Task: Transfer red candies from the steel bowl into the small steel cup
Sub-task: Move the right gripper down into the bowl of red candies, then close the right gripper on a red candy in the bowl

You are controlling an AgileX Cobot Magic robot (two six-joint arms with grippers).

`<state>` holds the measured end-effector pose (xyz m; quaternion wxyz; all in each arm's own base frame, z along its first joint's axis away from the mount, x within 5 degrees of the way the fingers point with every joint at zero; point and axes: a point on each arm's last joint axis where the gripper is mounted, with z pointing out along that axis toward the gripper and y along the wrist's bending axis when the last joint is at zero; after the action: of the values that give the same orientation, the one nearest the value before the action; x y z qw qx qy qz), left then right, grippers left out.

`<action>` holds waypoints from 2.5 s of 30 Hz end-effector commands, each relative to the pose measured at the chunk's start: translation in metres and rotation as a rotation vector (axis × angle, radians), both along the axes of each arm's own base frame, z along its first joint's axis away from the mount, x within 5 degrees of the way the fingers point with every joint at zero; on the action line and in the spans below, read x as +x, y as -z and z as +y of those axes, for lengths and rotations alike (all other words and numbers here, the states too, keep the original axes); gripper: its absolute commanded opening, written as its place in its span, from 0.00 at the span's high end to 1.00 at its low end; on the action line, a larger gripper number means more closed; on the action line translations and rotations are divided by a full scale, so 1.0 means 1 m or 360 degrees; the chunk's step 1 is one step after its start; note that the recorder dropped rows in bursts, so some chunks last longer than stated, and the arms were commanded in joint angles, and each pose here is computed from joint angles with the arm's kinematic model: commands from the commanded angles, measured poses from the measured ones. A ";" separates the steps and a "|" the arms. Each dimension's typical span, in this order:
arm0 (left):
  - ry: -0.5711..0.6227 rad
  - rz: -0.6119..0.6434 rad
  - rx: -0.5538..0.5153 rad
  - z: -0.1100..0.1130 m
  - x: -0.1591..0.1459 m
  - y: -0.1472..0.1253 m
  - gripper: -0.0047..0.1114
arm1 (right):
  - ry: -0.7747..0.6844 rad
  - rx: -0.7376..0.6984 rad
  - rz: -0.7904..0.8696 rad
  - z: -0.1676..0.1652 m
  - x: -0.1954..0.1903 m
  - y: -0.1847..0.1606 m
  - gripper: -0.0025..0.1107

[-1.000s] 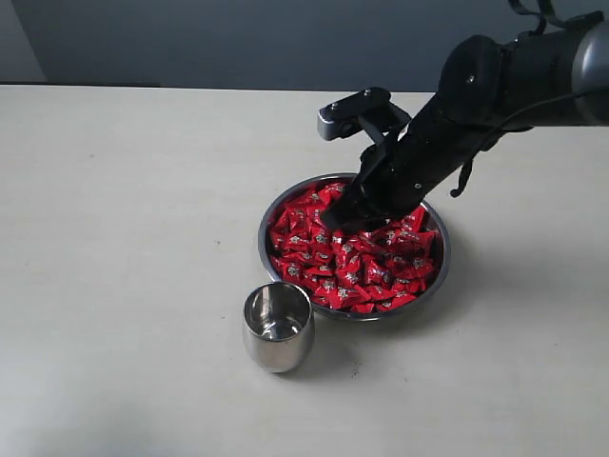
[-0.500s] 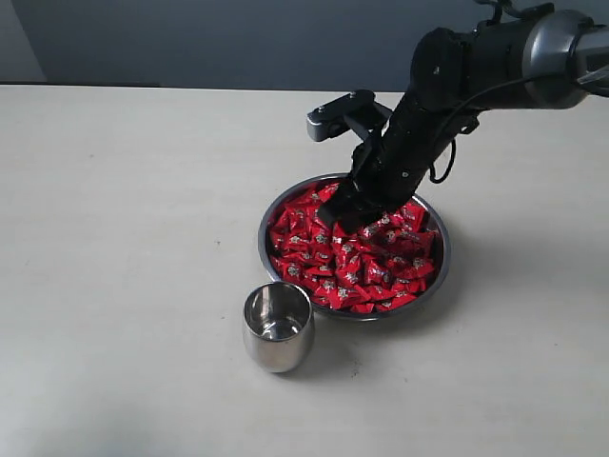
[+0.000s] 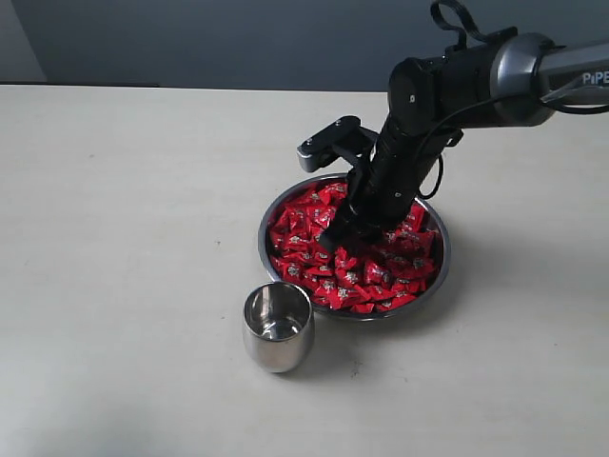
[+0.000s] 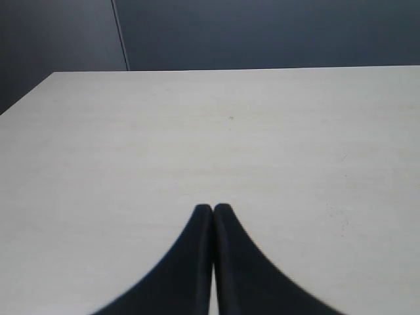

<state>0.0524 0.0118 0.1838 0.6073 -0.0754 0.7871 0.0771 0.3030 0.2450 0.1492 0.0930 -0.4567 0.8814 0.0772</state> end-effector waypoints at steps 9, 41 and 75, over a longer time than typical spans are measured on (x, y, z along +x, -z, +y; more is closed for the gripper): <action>0.0008 -0.0019 -0.0008 0.000 0.000 0.000 0.96 | 0.0007 -0.0039 0.0028 0.001 0.002 0.014 0.67; 0.0008 -0.0019 -0.0008 0.000 0.000 0.000 0.96 | 0.0064 -0.0050 0.0074 0.005 0.007 0.006 0.77; 0.0008 -0.0019 -0.0008 0.000 0.000 0.000 0.96 | 0.0086 -0.0112 0.0144 0.002 0.003 0.007 0.65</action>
<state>0.0524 0.0118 0.1838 0.6073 -0.0754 0.7871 0.0771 0.3056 0.2473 0.1413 0.0400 -0.4278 0.9002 0.0714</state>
